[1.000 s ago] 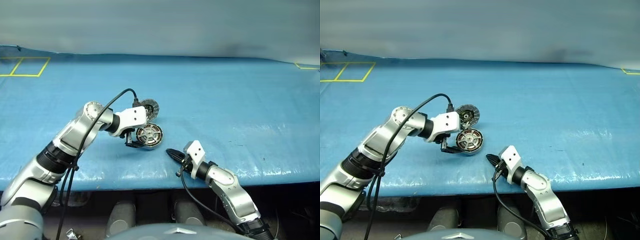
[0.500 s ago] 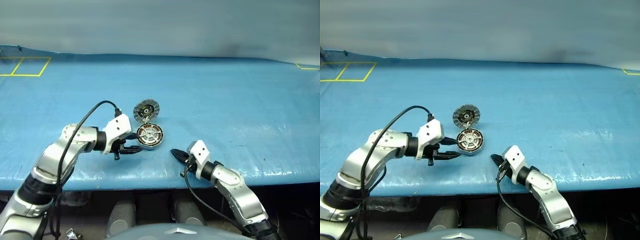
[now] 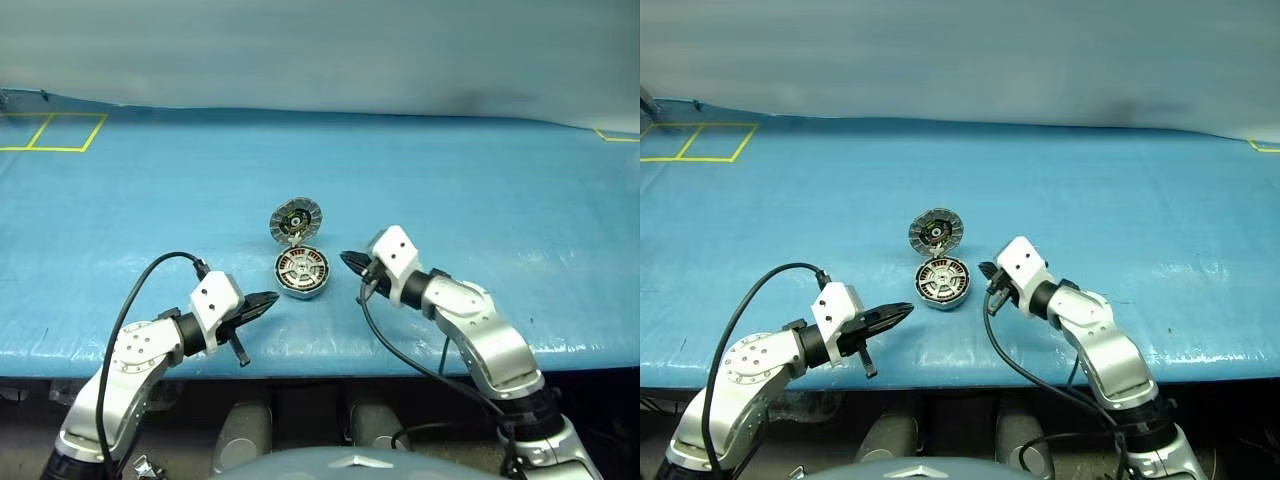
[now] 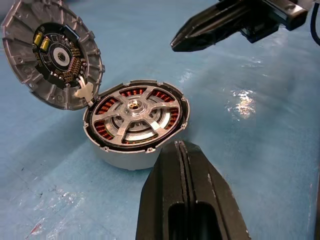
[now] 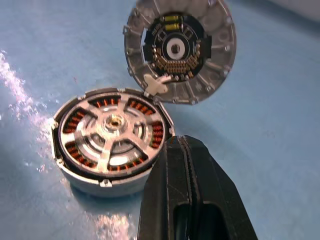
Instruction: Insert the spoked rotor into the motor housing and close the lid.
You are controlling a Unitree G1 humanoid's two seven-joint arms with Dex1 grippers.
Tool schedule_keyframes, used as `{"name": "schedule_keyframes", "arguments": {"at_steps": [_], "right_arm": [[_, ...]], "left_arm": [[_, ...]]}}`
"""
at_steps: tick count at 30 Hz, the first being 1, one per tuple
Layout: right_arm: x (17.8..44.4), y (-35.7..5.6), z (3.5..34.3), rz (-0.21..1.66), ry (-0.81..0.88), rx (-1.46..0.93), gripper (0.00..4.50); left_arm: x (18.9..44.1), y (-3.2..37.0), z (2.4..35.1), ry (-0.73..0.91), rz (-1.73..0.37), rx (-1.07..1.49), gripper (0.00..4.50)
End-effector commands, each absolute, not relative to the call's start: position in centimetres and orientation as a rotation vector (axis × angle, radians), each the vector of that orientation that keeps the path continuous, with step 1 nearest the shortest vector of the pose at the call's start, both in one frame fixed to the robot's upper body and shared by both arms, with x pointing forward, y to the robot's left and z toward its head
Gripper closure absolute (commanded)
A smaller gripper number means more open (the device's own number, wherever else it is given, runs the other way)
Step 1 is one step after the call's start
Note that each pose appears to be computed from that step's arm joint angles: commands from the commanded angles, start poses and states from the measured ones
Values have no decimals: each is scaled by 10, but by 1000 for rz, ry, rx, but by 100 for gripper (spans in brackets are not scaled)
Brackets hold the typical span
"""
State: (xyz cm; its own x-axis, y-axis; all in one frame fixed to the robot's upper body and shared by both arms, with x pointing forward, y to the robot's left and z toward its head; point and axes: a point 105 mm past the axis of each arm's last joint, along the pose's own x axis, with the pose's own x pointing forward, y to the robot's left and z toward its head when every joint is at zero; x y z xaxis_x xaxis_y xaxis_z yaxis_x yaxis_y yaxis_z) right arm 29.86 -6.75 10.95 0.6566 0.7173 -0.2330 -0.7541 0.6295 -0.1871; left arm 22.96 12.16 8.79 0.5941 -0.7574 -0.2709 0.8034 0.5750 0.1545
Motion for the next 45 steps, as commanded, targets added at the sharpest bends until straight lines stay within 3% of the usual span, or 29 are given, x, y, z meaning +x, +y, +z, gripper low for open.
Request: {"name": "schedule_keyframes", "arguments": {"at_steps": [1,7,17,28,39,45], "right_arm": [[305,-43,114,886,128,-258,450],[313,-9,105,944,150,-235,450],[303,-9,67,968,263,-215,450],[272,-6,116,1037,92,-171,450],[241,-30,91,960,175,-154,450],[238,-50,83,832,153,-127,450]], "left_arm": [[230,116,96,121,-916,273,448],[228,117,88,147,-904,274,448],[224,116,86,166,-918,242,448],[247,143,108,62,-801,242,448],[315,198,146,66,-761,34,448],[356,196,150,82,-804,-23,448]]}}
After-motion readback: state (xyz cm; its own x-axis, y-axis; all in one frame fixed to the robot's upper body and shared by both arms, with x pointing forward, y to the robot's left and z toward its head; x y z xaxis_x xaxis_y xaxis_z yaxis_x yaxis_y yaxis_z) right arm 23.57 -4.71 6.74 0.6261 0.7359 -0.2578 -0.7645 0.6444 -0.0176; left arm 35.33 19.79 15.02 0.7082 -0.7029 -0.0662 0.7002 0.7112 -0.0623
